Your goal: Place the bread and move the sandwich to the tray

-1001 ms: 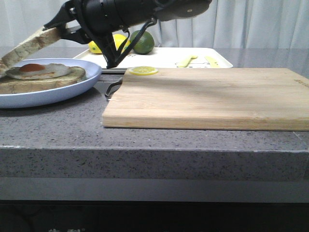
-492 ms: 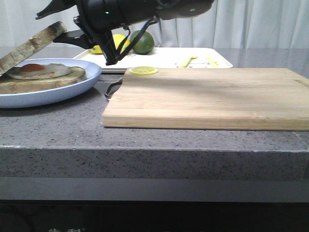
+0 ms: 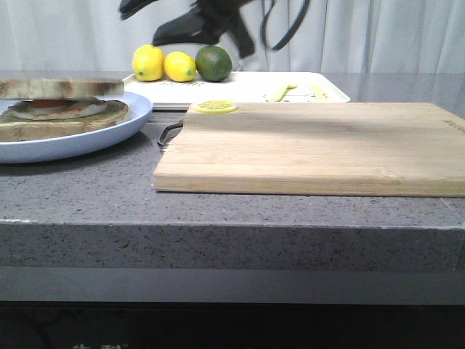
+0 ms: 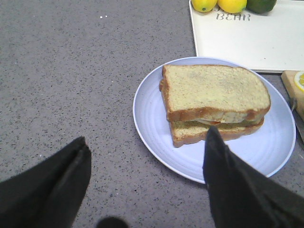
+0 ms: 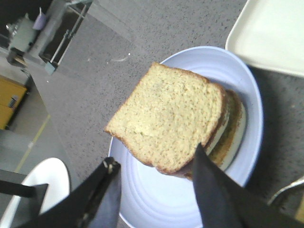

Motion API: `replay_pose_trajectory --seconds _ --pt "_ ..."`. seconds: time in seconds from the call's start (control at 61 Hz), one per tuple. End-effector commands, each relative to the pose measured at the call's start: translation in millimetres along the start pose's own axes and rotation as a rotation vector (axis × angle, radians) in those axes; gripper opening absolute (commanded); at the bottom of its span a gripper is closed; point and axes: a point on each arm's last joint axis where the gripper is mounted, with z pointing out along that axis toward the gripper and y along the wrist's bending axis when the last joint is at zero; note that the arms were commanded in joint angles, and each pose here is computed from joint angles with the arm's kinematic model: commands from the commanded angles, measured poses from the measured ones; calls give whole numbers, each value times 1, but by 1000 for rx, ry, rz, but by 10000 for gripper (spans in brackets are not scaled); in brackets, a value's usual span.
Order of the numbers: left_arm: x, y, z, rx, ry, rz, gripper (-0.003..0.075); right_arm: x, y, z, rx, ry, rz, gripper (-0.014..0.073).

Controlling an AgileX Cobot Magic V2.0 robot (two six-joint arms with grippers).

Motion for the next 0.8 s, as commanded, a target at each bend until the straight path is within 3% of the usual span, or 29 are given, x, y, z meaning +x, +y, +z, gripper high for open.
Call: replay_pose_trajectory --seconds 0.0,0.164,0.328,0.591,0.788 --pt "-16 -2 -5 13 -99 4 495 -15 44 -48 -15 -58 -182 378" --pt "-16 -2 -5 13 -99 4 495 -3 76 -106 94 -31 -477 370" --pt "-16 -2 -5 12 -99 5 495 18 90 -157 241 -27 -644 370" --pt "-15 -2 -5 12 -92 5 495 69 83 -218 452 -50 -702 370" --pt "-10 -1 8 -4 24 16 496 101 77 -240 488 -65 -715 370"
